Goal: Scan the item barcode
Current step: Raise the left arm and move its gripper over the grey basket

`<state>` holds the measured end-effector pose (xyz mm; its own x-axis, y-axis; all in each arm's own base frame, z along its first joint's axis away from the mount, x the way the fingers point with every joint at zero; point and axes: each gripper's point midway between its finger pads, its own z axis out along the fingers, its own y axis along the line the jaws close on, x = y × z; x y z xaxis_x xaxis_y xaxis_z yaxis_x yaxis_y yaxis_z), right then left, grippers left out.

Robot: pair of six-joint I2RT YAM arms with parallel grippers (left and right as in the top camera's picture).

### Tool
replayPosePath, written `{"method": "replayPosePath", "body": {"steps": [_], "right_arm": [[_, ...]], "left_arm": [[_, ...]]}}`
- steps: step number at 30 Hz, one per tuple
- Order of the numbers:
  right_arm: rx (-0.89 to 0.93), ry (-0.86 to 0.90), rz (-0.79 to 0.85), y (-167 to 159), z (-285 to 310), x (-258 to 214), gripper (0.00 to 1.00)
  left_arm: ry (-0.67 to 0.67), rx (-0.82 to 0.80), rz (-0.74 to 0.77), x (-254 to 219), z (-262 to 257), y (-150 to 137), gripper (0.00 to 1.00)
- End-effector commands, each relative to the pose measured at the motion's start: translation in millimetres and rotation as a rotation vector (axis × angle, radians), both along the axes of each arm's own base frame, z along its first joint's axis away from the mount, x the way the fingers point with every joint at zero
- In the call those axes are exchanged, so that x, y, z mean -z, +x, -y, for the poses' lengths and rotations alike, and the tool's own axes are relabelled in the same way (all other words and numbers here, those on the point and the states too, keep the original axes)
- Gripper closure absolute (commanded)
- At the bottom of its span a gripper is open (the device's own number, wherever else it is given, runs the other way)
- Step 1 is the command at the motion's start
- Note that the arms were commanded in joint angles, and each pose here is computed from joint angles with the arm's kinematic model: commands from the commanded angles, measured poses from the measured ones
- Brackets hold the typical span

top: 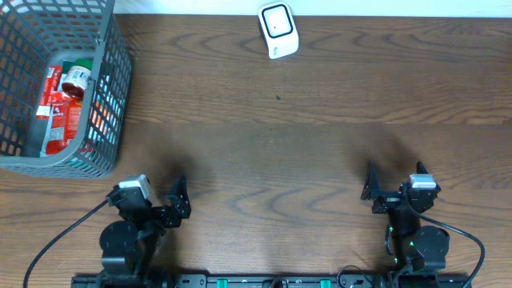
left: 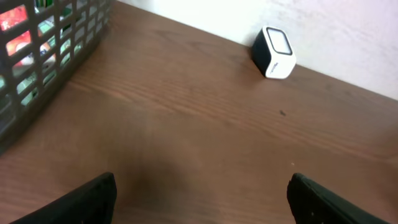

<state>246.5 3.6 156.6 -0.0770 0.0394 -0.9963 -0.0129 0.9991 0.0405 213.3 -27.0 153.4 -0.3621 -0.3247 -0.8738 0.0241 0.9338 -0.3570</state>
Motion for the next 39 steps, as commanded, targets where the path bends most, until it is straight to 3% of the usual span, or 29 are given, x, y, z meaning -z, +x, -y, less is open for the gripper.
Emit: {"method": "replayPosePath", "body": {"steps": [1,11,19,28,34,39], "right_arm": [[0.003,-0.004,-0.006,0.0,1.2,1.9,0.01],[0.003,-0.004,-0.006,0.0,1.2,1.9,0.01],[0.003,-0.004,-0.006,0.0,1.2,1.9,0.01],[0.003,-0.004,-0.006,0.0,1.2,1.9,0.01],[0.003,-0.004,-0.006,0.0,1.2,1.9,0.01],[0.003,-0.004,-0.006,0.0,1.2,1.9,0.01]], "left_arm": [[-0.025,0.005,0.015,-26.1,1.9,-10.0,0.12],[-0.051,0.005,-0.122,-74.9,3.6,-23.4,0.12],[-0.067,0.044,-0.293,-143.0,11.9,-9.9,0.12],[0.023,0.088,-0.425,-232.3,11.6,37.5,0.12],[0.125,0.000,-0.423,-265.5,-16.0,86.7,0.12],[0.108,-0.125,-0.423,-266.4,-60.5,113.5,0.12]]}}
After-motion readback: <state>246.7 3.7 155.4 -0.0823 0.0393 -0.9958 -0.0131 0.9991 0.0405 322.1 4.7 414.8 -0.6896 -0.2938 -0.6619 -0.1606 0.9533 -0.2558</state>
